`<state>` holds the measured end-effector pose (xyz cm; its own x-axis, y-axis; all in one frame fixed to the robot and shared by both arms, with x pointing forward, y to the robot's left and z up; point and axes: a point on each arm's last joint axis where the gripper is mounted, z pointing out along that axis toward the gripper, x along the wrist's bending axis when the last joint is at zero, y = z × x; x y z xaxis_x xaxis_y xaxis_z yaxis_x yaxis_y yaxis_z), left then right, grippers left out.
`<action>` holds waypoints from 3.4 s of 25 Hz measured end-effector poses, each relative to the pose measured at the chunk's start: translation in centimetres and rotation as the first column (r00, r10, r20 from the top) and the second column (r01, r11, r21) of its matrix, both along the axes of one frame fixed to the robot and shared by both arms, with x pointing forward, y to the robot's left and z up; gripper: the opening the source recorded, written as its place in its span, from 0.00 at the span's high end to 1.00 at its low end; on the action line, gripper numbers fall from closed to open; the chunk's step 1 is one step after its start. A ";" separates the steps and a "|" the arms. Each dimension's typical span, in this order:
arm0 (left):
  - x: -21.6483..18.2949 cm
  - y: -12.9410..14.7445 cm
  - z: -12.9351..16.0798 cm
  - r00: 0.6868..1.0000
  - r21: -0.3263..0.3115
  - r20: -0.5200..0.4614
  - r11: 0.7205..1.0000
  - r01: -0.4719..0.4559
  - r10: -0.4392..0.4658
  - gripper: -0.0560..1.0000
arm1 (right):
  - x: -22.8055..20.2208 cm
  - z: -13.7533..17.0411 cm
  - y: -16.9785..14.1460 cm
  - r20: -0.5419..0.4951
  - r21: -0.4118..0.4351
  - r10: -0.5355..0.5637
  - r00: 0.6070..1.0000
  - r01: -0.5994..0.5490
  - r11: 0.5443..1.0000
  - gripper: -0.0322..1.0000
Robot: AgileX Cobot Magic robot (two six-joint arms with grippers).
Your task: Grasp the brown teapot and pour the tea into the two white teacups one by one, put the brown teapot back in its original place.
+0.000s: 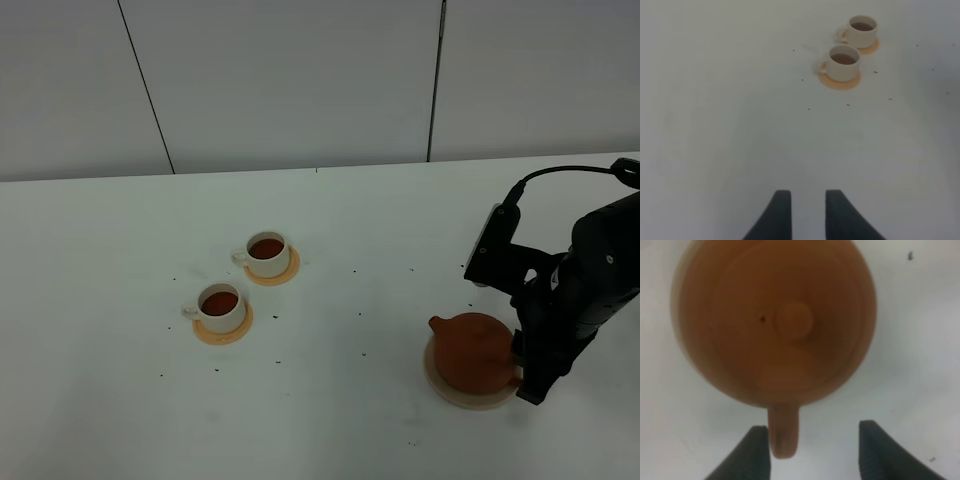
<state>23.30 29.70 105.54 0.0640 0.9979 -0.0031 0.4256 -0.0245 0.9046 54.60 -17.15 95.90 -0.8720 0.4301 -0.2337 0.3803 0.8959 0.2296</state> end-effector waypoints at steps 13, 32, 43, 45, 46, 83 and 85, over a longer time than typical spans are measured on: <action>0.0 0.0 0.0 1.000 0.000 0.000 1.000 0.000 0.000 0.72 | -3.2 10.4 -2.0 0.305 0.123 -0.116 0.945 0.081 0.989 0.56; 0.0 0.0 0.0 1.000 0.000 0.000 1.000 0.000 0.000 0.72 | -15.9 23.2 -12.3 0.544 0.511 -0.628 0.556 0.374 0.774 0.63; 0.0 0.0 0.0 1.000 0.000 0.000 1.000 0.000 0.000 0.72 | -25.3 21.6 -13.9 0.581 0.567 -0.684 0.442 0.384 0.729 0.65; 0.0 0.0 0.0 1.000 0.000 0.000 1.000 0.000 0.000 0.72 | -26.5 20.4 -14.0 0.565 0.598 -0.705 0.429 0.377 0.708 0.66; 0.0 0.0 0.0 1.000 0.000 0.000 1.000 0.000 0.000 0.72 | -26.9 19.8 -14.0 0.553 0.611 -0.714 0.429 0.374 0.698 0.67; 0.0 0.0 0.0 1.000 0.000 0.000 1.000 0.000 0.000 0.72 | -32.0 9.3 -12.2 0.125 0.741 -0.809 0.574 0.488 0.461 0.68; 0.0 0.0 0.0 1.000 0.000 0.000 1.000 0.000 0.000 0.72 | -32.0 9.3 -12.2 0.124 0.740 -0.809 0.574 0.490 0.461 0.68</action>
